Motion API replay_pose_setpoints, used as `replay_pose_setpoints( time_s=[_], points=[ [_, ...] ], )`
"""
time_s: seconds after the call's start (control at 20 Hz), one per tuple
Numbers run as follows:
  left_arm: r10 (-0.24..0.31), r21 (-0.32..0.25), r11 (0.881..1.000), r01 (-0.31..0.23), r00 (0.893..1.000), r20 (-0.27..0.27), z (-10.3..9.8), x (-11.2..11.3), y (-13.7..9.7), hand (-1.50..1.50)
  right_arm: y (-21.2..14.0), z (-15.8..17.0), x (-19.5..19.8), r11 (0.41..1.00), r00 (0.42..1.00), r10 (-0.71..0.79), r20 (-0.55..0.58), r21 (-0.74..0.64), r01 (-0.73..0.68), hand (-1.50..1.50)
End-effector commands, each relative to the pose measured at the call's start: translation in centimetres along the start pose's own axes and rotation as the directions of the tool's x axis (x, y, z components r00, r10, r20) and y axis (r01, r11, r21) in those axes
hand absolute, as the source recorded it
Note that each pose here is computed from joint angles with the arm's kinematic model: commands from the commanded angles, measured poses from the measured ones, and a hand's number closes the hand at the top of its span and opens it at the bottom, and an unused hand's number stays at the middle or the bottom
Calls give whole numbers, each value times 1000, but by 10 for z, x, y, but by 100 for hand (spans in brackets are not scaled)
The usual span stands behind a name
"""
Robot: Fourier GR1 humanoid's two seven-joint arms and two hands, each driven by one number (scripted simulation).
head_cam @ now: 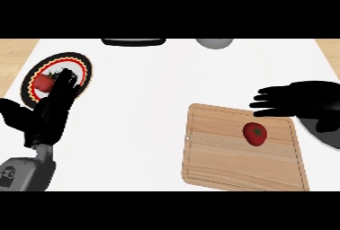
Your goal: Pick the tomato from the cutting board and place it in the pan
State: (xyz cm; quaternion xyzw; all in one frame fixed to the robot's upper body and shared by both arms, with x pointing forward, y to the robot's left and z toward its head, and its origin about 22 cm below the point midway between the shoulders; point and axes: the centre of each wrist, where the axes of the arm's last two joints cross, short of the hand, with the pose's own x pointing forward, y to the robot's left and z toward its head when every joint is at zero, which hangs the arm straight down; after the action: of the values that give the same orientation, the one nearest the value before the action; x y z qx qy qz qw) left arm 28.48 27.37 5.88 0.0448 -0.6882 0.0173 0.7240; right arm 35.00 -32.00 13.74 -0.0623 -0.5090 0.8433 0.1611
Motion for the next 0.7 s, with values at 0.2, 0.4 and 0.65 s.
replay_pose_setpoints(
  time_s=[0.2,0.4,0.65],
  points=[
    [8,17,1000,-9,1000,19,18,14,-10,0,3,-2,21,998,998,56,-14,-22,-56,-150],
    [12,7,1000,-12,1000,-12,15,3,2,0,-1,6,38,999,998,42,38,-37,-40,-150],
    [-2,1,1000,2,1000,8,14,16,-22,0,18,-28,44,998,998,58,-20,17,-57,-150]
  ],
)
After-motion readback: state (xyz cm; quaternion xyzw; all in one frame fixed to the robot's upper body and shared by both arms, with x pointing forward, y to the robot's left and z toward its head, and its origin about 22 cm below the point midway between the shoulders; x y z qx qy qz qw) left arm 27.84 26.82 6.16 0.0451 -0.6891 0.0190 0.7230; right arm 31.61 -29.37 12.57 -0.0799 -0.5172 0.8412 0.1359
